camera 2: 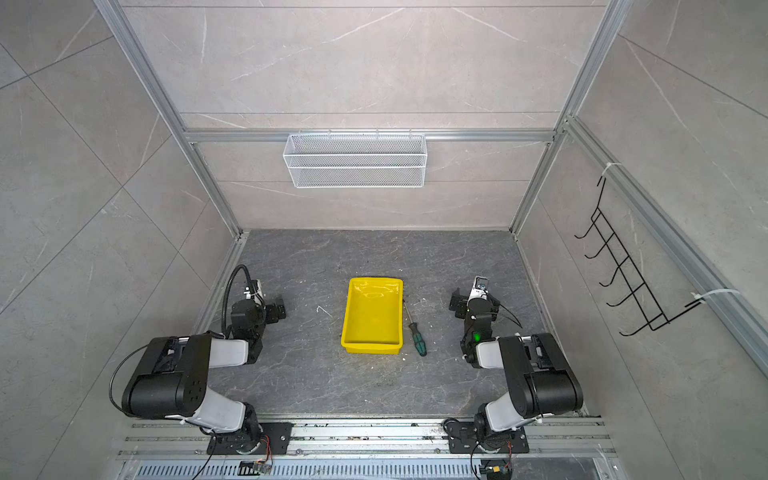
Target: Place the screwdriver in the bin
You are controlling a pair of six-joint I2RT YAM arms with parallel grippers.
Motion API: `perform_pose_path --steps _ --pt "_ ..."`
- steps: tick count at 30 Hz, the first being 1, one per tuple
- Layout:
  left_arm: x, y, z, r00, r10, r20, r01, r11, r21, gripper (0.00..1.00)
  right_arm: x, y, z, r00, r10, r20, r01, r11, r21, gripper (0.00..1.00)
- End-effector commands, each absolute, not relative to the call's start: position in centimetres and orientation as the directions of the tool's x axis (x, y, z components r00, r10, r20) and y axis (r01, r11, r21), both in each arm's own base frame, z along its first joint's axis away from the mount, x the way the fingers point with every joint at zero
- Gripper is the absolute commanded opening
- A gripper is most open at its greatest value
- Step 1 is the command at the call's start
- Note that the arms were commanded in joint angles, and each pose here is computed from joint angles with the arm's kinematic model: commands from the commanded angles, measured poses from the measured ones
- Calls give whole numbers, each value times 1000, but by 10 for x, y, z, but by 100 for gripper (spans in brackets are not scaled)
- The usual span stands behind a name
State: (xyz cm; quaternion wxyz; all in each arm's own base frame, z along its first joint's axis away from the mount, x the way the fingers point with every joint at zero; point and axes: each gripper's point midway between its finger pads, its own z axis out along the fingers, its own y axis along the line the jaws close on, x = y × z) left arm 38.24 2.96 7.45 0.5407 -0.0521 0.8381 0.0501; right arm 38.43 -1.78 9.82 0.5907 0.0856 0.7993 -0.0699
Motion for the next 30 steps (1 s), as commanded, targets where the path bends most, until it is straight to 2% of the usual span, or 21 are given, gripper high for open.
perform_pose_path --steps 1,30 --pt "384 30 87 -375 -29 -926 -136 990 24 100 384 -14 99 -294 42 -955 197 980 -18 100" --pt "384 31 86 -376 -35 -926 -135 991 18 100 384 -14 99 -294 45 -955 198 980 -15 100"
